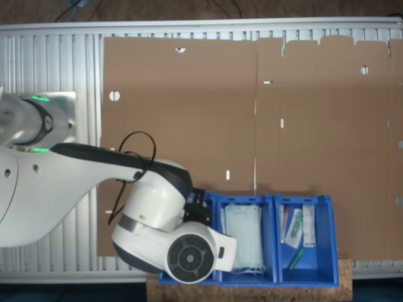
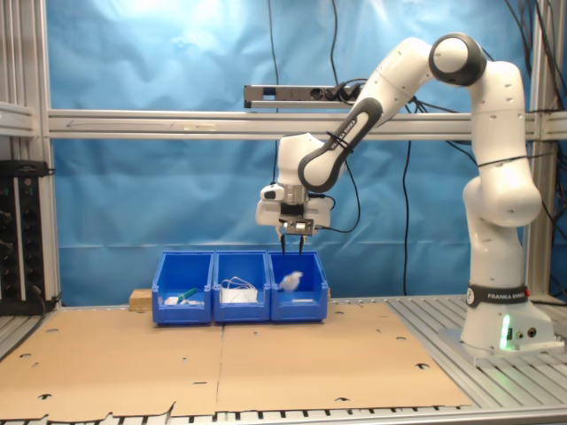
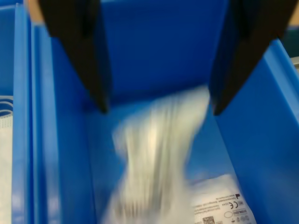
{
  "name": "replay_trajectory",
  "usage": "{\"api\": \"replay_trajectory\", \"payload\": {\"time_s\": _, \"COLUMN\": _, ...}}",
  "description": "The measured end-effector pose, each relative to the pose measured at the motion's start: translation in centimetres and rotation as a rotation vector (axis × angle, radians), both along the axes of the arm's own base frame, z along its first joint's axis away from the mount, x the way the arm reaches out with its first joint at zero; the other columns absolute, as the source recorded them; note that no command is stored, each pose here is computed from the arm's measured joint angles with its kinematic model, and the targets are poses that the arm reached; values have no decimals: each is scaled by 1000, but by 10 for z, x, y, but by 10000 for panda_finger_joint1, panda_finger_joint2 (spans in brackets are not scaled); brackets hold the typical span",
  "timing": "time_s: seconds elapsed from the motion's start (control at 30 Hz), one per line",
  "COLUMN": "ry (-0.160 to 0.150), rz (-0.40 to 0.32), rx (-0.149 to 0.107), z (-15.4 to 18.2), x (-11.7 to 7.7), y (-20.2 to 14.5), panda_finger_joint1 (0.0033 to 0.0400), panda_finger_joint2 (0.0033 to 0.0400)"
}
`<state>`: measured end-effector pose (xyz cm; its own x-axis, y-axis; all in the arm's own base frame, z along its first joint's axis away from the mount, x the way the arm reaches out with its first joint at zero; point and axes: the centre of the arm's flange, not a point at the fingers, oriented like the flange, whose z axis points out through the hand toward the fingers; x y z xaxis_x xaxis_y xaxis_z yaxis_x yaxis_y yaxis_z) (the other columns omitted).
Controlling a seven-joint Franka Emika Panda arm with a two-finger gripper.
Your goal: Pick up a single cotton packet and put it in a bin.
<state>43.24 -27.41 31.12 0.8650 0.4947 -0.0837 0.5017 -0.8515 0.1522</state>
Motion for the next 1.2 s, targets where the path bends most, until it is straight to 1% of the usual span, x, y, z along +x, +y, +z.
{"api": "replay_trajectory", "payload": {"time_s": 0.17, "ry": 0, "rz": 0, "rx": 0, "z": 0, "x": 0, "y": 0, "panda_finger_joint1": 119, "panda_finger_joint2": 119}}
{"api": "replay_trajectory", "payload": {"time_s": 0.2, "ry": 0, "rz": 0, "rx": 0, "z": 0, "x": 0, "y": 0, "panda_finger_joint1": 285, "panda_finger_joint2": 285}}
{"api": "replay_trajectory", "payload": {"time_s": 0.33, "ry": 0, "rz": 0, "rx": 0, "z": 0, "x": 0, "y": 0, "panda_finger_joint1": 285, "panda_finger_joint2": 285}}
{"api": "replay_trajectory", "payload": {"time_s": 0.37, "ry": 0, "rz": 0, "rx": 0, "z": 0, "x": 0, "y": 0, "panda_finger_joint1": 364, "panda_finger_joint2": 364}}
{"api": "replay_trajectory", "payload": {"time_s": 0.63, "ry": 0, "rz": 0, "rx": 0, "z": 0, "x": 0, "y": 0, "panda_finger_joint1": 364, "panda_finger_joint2": 364}}
{"api": "replay_trajectory", "payload": {"time_s": 0.67, "ry": 0, "rz": 0, "rx": 0, "z": 0, "x": 0, "y": 0, "panda_finger_joint1": 398, "panda_finger_joint2": 398}}
{"api": "replay_trajectory", "payload": {"time_s": 1.2, "ry": 0, "rz": 0, "rx": 0, "z": 0, "x": 0, "y": 0, "panda_finger_joint1": 399, "panda_finger_joint2": 399}}
